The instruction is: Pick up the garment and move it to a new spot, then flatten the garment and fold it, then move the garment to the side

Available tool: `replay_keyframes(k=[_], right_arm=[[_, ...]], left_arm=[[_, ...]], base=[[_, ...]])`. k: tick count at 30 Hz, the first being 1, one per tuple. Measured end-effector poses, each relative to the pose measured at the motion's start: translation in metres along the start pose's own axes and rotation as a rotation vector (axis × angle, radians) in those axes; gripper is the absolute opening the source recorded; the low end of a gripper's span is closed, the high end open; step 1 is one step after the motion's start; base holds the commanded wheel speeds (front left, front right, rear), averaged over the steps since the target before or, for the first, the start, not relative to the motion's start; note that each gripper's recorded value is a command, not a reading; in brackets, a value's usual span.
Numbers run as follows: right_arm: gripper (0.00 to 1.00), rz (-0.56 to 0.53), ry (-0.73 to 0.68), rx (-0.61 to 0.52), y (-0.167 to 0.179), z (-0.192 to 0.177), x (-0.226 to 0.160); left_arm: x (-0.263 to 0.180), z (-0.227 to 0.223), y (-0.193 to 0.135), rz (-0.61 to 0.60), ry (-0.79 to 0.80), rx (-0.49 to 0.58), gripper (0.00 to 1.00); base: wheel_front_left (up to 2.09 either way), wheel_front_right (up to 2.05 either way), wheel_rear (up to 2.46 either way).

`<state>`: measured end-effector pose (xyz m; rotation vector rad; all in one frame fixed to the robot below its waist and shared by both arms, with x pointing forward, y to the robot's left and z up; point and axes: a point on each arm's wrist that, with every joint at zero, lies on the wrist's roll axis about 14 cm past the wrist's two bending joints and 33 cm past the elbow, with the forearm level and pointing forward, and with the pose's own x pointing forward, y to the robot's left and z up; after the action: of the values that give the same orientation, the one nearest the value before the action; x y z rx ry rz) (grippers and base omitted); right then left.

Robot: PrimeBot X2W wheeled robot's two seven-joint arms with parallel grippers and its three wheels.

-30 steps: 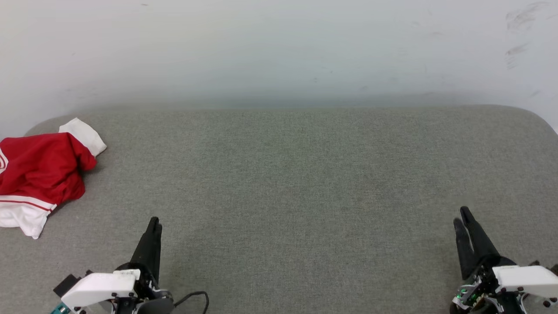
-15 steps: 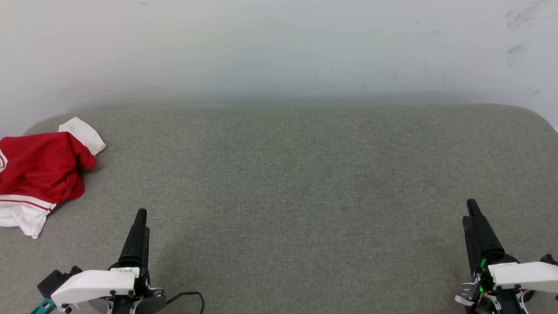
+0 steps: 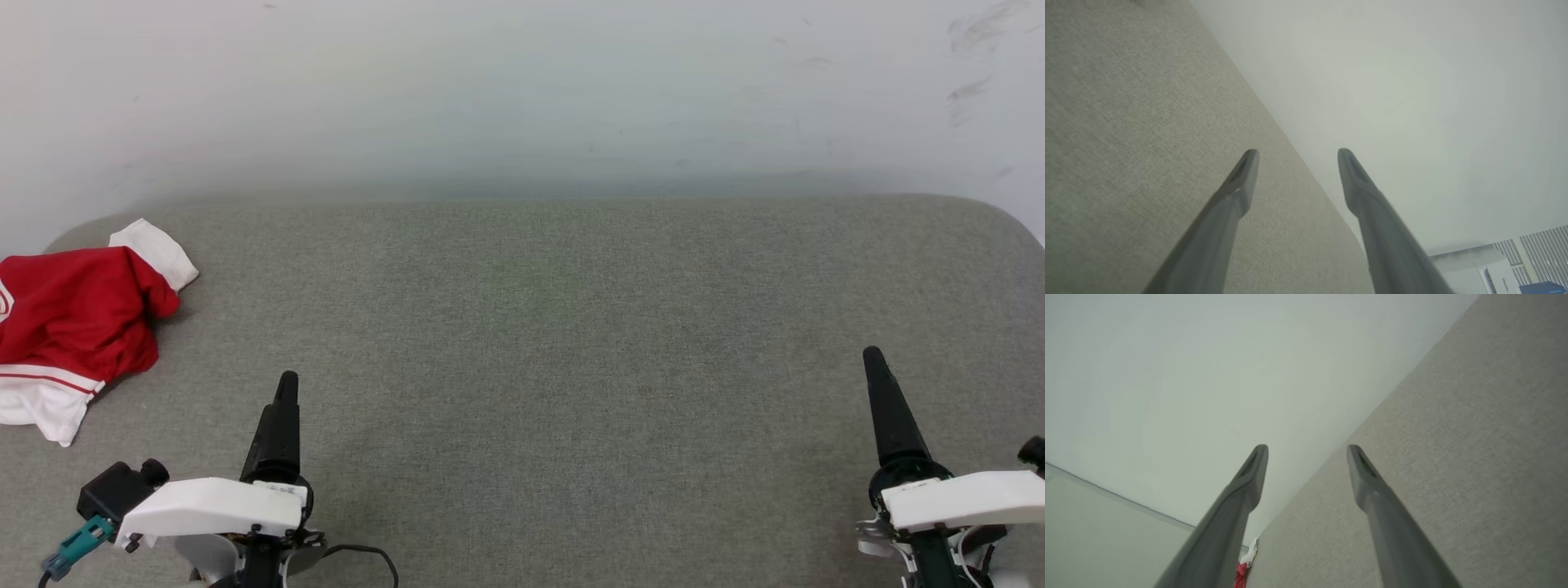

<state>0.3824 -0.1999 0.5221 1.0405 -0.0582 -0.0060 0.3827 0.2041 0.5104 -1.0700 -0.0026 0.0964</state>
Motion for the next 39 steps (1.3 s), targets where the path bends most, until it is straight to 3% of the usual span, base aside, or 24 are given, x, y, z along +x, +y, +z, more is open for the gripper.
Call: replay_keyframes(k=[12, 39], right_arm=[[1.0, 0.035, 0.017, -0.255, 0.009, -0.009, -0.003], [1.0, 0.087, -0.008, -0.612, 0.017, -0.011, -0.006]], left_arm=[[-0.004, -0.002, 0.002, 0.027, -0.018, 0.227, 1.0], [-0.007, 0.003, -0.012, -0.004, -0.099, 0.592, 1.0]], base=[[0.0, 0.0, 0.0], [0.0, 0.0, 0.0]])
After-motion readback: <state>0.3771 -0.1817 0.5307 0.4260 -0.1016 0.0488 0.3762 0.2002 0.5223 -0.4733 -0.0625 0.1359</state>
